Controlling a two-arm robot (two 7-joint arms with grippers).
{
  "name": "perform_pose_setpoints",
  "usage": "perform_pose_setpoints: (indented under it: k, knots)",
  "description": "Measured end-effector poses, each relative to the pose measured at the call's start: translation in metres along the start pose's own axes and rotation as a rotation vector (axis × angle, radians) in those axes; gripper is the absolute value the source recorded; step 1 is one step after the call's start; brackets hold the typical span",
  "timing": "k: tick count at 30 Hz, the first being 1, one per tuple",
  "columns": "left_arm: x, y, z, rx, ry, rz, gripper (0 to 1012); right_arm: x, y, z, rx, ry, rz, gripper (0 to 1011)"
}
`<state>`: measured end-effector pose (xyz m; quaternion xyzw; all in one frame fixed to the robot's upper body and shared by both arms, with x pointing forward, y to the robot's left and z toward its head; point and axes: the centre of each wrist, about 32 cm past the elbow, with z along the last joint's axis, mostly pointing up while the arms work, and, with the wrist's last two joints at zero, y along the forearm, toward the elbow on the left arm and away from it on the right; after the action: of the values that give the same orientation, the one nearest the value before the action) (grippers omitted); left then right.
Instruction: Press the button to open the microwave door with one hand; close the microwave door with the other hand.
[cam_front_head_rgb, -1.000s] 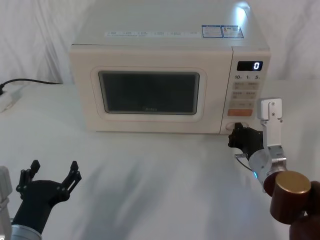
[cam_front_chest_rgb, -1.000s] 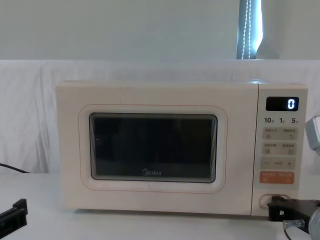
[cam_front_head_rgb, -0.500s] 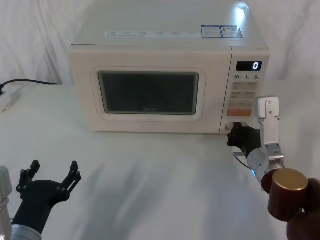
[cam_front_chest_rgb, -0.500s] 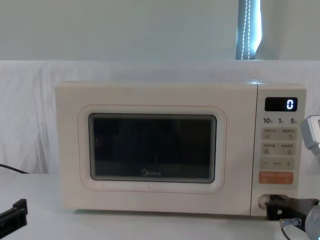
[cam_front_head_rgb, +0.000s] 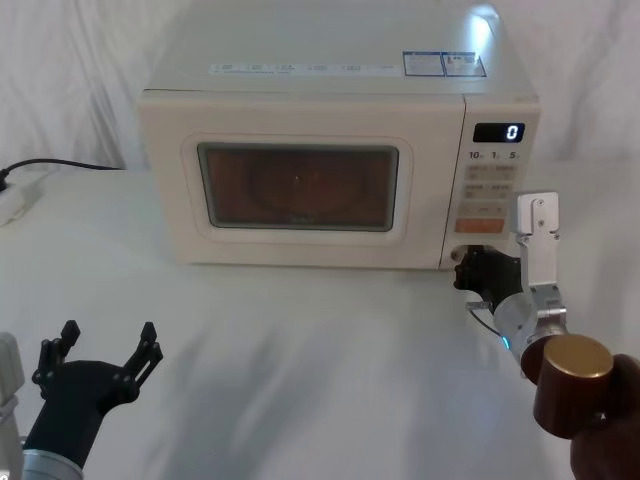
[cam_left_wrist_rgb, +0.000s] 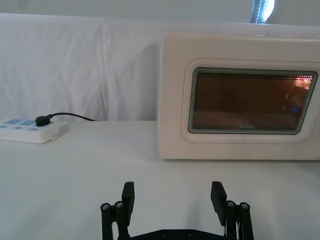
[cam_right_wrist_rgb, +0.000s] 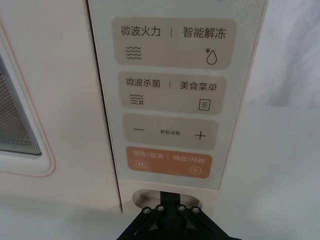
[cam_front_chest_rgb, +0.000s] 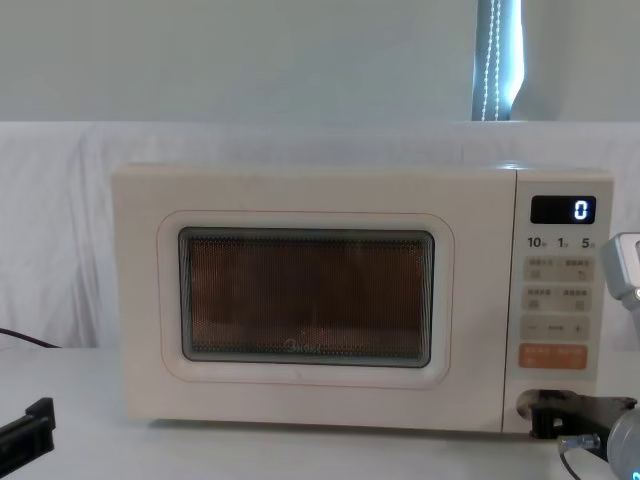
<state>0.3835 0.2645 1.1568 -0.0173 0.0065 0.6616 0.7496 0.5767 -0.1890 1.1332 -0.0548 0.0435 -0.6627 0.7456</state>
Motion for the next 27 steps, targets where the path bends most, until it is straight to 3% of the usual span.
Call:
perform_pose_setpoints:
  k: [17, 27]
  knots:
    - [0.0, 0.0, 0.0, 0.0, 0.0, 0.0, 1001, 0.0018, 0.0022, -0.0013, -0.002, 0.005, -0.005, 0]
    - [0.0, 0.0, 0.0, 0.0, 0.0, 0.0, 1001, 0.0052, -0.0056, 0.001, 0.015, 0.007, 0.011, 0]
